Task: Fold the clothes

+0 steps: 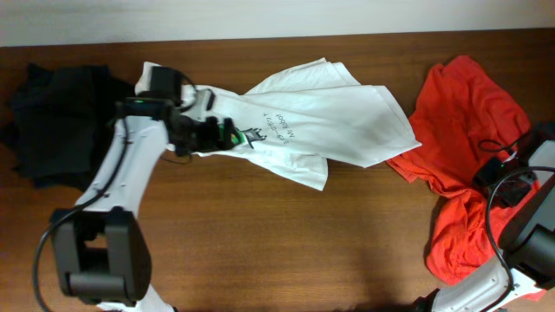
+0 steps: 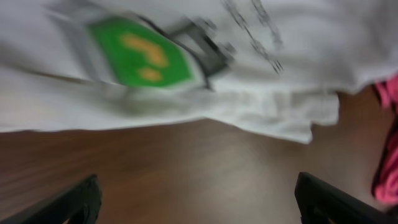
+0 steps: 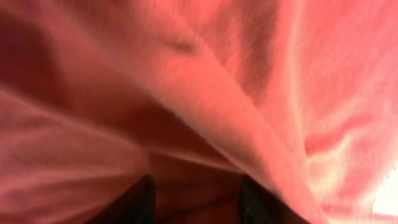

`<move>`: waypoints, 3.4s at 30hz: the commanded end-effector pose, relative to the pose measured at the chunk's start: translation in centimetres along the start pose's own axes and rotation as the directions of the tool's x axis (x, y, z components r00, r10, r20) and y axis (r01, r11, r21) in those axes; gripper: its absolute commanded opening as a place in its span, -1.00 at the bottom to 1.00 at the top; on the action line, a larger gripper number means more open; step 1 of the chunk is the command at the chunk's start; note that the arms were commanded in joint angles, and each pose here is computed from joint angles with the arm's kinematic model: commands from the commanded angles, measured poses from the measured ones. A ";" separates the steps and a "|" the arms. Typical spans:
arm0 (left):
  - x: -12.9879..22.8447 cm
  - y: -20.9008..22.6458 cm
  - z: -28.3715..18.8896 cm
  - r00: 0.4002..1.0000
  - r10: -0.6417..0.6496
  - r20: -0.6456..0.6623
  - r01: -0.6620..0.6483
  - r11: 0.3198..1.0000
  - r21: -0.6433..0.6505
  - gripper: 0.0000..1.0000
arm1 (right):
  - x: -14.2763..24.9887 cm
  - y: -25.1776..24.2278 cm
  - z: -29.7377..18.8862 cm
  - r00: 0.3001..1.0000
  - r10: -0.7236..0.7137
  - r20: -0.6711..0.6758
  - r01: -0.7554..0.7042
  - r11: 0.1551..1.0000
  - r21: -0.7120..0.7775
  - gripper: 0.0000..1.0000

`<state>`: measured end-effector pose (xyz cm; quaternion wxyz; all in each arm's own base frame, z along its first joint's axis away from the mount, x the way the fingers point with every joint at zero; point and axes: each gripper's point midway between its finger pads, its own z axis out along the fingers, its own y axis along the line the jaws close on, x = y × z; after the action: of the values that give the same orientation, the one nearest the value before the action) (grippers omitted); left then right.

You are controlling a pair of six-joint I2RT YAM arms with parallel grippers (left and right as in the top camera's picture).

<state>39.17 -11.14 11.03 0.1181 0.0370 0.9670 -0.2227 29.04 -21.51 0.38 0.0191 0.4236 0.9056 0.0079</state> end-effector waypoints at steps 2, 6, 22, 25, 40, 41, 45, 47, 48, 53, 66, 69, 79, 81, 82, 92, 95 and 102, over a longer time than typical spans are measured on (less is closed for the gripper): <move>3.9 -4.0 5.2 0.985 0.063 -0.161 -0.054 0.997 0.060 0.98 | -3.2 3.7 -5.6 0.999 -0.006 0.045 0.012 0.989 -0.145 0.12; 6.1 -5.4 8.9 0.965 0.035 -0.259 -0.022 0.998 0.051 0.98 | -3.3 7.3 -9.7 0.991 -0.114 0.065 0.125 0.972 -0.200 0.18; 9.1 -6.3 15.4 0.941 -0.019 -0.337 0.003 0.999 -0.047 -0.99 | -0.6 11.6 -9.8 0.970 -0.239 0.040 0.243 0.951 -0.194 0.22; 10.6 -2.6 13.6 0.911 -0.110 -0.397 0.034 0.980 -0.194 -0.99 | -0.8 11.1 -9.7 0.970 -0.239 0.044 0.243 0.956 -0.164 0.23; 7.1 -5.9 14.6 0.939 -0.190 -0.286 0.189 0.982 -0.032 0.14 | -0.6 10.9 -9.6 0.971 -0.238 0.032 0.241 0.958 -0.156 0.33; 7.1 -5.7 14.7 0.937 -0.215 -0.274 0.206 0.977 -0.061 0.14 | -0.5 10.8 -9.6 0.971 -0.238 0.029 0.240 0.959 -0.152 0.33; 6.3 -5.4 15.5 0.947 -0.257 -0.195 0.234 0.963 -0.131 0.14 | -0.3 10.5 -9.5 0.971 -0.237 0.019 0.238 0.962 -0.135 0.33; 5.9 -5.5 15.9 0.950 -0.274 -0.152 0.250 0.955 -0.157 0.11 | -0.1 10.4 -9.5 0.971 -0.237 0.010 0.237 0.962 -0.133 0.33; 5.6 -5.7 16.1 0.955 -0.260 -0.139 0.239 0.959 -0.154 -0.02 | -0.1 10.4 -9.5 0.971 -0.237 0.009 0.236 0.962 -0.133 0.33; 6.1 -5.8 16.4 0.969 -0.218 -0.113 0.190 0.958 -0.217 -0.58 | 0.0 10.3 -9.5 0.971 -0.237 0.005 0.236 0.963 -0.132 0.33; 13.5 8.5 6.1 0.824 -0.477 -0.307 0.144 0.699 -0.701 -1.00 | 0.8 10.0 -9.5 0.951 -0.309 -0.023 0.303 0.944 -0.129 0.29; 13.4 12.3 4.1 0.764 -0.595 -0.249 0.268 0.644 -0.716 -1.00 | 1.0 10.0 -9.4 0.946 -0.322 -0.028 0.315 0.939 -0.135 -0.18; 14.6 20.2 -0.1 0.599 -0.791 -0.124 0.506 0.495 -0.707 -0.99 | 3.0 14.9 -8.9 0.847 -0.532 0.010 0.526 0.834 -0.168 -0.22; 14.8 20.5 -0.4 0.574 -0.810 -0.120 0.542 0.485 -0.686 -0.99 | 3.5 15.3 -8.1 0.827 -0.562 -0.006 0.551 0.813 -0.187 -0.23; 14.6 20.4 -0.3 0.562 -0.818 -0.123 0.565 0.488 -0.665 -0.99 | 4.1 15.8 -7.8 0.806 -0.591 -0.013 0.574 0.788 -0.222 -0.22; 13.3 19.2 1.2 0.567 -0.813 -0.134 0.614 0.525 -0.589 -0.99 | 8.7 19.2 0.1 0.667 -0.735 -0.122 0.667 0.661 -0.343 -0.33; 13.2 19.3 1.2 0.569 -0.812 -0.131 0.616 0.526 -0.587 -1.00 | 7.0 17.8 1.7 0.685 -0.717 -0.130 0.669 0.690 -0.276 -0.33; 13.2 19.3 1.2 0.571 -0.811 -0.128 0.617 0.526 -0.585 -0.99 | -1.8 8.3 2.7 0.949 -0.303 -0.091 0.310 0.948 0.066 -0.03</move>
<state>28.66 6.87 -0.37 -0.1727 -0.3656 0.9141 0.0294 39.76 -10.08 0.21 0.0047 0.1530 0.9836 0.0954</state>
